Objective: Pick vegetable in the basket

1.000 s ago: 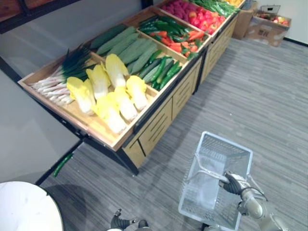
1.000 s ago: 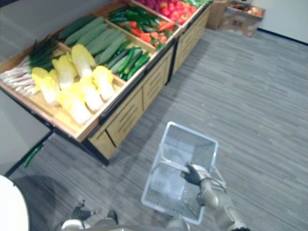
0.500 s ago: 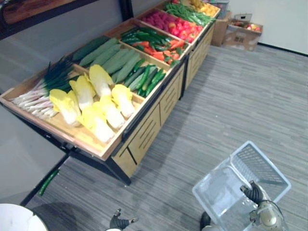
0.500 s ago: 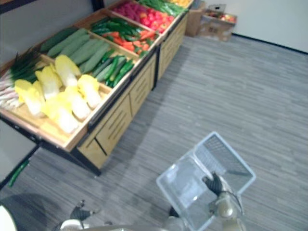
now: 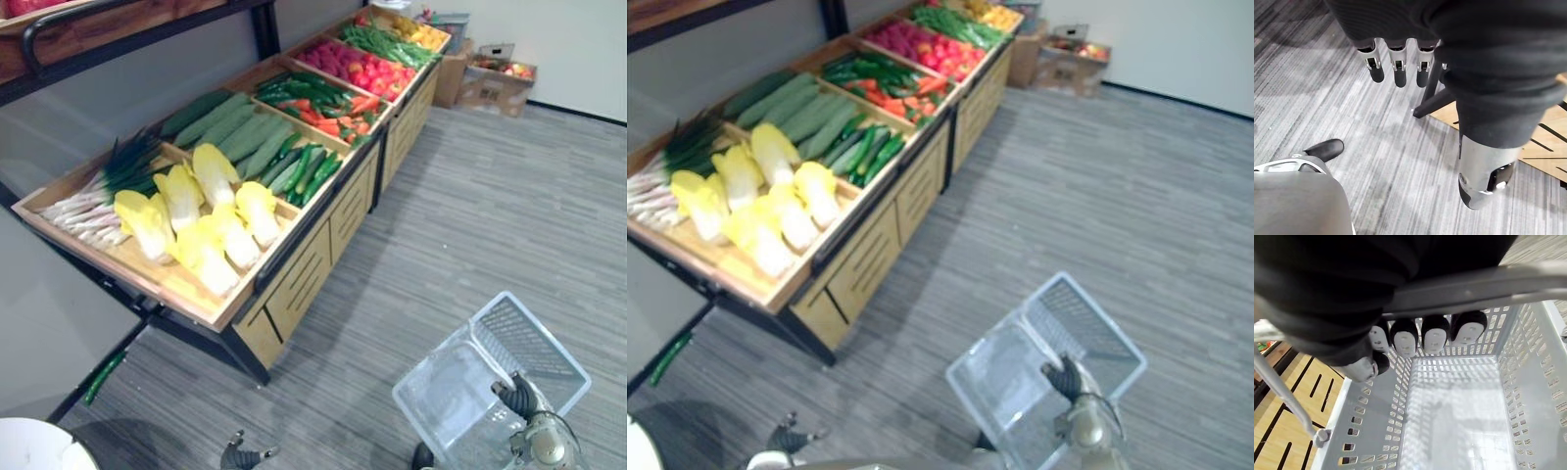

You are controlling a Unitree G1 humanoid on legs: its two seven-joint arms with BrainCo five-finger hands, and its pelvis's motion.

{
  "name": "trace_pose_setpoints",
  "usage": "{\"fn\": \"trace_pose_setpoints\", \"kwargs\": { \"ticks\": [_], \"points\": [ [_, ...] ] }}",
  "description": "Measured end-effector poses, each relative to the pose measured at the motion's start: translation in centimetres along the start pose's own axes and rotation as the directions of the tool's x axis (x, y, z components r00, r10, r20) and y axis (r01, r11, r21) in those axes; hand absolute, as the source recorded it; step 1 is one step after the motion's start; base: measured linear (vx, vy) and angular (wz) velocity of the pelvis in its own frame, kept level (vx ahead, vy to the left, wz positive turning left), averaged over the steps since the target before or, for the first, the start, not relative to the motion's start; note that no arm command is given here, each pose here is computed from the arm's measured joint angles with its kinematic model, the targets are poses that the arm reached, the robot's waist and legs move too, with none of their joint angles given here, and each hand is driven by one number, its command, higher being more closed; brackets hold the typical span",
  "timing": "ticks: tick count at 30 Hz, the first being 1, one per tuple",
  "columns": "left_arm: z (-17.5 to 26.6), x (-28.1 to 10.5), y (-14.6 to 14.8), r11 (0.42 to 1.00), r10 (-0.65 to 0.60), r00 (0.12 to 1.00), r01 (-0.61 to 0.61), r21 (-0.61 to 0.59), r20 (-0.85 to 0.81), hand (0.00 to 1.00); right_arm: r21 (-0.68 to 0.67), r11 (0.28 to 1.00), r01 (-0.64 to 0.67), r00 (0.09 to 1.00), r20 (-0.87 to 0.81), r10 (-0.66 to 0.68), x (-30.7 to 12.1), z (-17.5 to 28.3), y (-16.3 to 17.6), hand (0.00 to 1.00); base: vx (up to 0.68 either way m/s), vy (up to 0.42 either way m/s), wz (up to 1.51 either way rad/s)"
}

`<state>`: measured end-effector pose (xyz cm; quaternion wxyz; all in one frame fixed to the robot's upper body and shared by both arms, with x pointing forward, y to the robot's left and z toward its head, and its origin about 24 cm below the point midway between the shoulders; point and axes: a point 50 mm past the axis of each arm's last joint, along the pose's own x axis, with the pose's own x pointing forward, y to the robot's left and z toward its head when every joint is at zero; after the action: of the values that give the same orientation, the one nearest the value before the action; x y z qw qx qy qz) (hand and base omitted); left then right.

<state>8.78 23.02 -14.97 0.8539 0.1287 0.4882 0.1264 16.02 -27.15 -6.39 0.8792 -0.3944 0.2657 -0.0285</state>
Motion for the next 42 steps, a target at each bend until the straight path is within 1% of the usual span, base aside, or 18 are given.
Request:
{"fn": "trace_pose_setpoints", "kwargs": {
  "ticks": [1,4,10,17,24,28,33,37,41,42],
  "points": [
    [0.0,0.0,0.0,1.0,0.0,1.0,0.0,0.0,0.0,0.0,-0.002,1.0,-0.001,1.0,-0.001,0.001,0.0,0.0,0.0,1.0,0.0,0.0,0.0],
    [-0.1,0.0,0.0,1.0,-0.001,1.0,0.001,0.003,0.006,0.0,-0.077,0.997,-0.017,1.0,-0.006,0.016,0.1,-0.7,-0.2,1.0,0.0,0.0,0.0],
    [-0.2,0.0,0.7,0.999,0.002,1.0,-0.003,0.052,0.015,0.0,-0.282,0.958,-0.05,0.995,-0.095,0.024,0.4,-3.9,-3.1,1.0,0.0,0.002,0.01],
    [-1.0,-0.4,0.3,0.995,-0.034,0.999,0.034,0.089,0.0,0.0,-0.434,0.896,-0.089,0.976,-0.217,-0.008,-0.2,-7.3,-6.1,1.0,0.0,0.0,0.0],
    [-1.0,-0.5,-0.1,0.992,-0.065,0.998,0.062,0.109,0.015,0.0,-0.485,0.867,-0.116,0.965,-0.263,-0.018,-0.6,-8.5,-6.9,1.0,0.0,0.0,0.0],
    [-1.2,-0.6,-0.3,0.991,-0.076,0.997,0.074,0.115,0.013,0.0,-0.479,0.871,-0.113,0.961,-0.276,-0.028,-0.2,-8.5,-7.1,1.0,0.0,0.0,-0.02],
    [-2.0,-0.8,-0.2,0.99,-0.074,0.997,0.075,0.115,-0.014,0.0,-0.474,0.876,-0.093,0.963,-0.266,-0.041,0.4,-8.0,-7.4,1.0,0.0,-0.005,-0.14],
    [-1.5,-0.6,-0.3,0.991,-0.072,0.997,0.072,0.112,-0.007,0.0,-0.472,0.88,-0.055,0.969,-0.238,-0.067,0.7,-7.3,-7.9,1.0,-0.01,-0.019,0.03],
    [-1.6,-0.6,-0.5,0.994,-0.06,0.998,0.061,0.087,-0.013,0.0,-0.464,0.886,-0.012,0.977,-0.195,-0.089,1.1,-6.3,-8.3,1.0,-0.02,-0.076,0.04],
    [-2.2,-0.8,-0.6,0.996,-0.053,0.998,0.055,0.072,-0.036,0.0,-0.451,0.893,-0.009,0.977,-0.194,-0.088,1.0,-6.4,-8.1,1.0,0.05,-0.154,-0.05]
  ]
}}
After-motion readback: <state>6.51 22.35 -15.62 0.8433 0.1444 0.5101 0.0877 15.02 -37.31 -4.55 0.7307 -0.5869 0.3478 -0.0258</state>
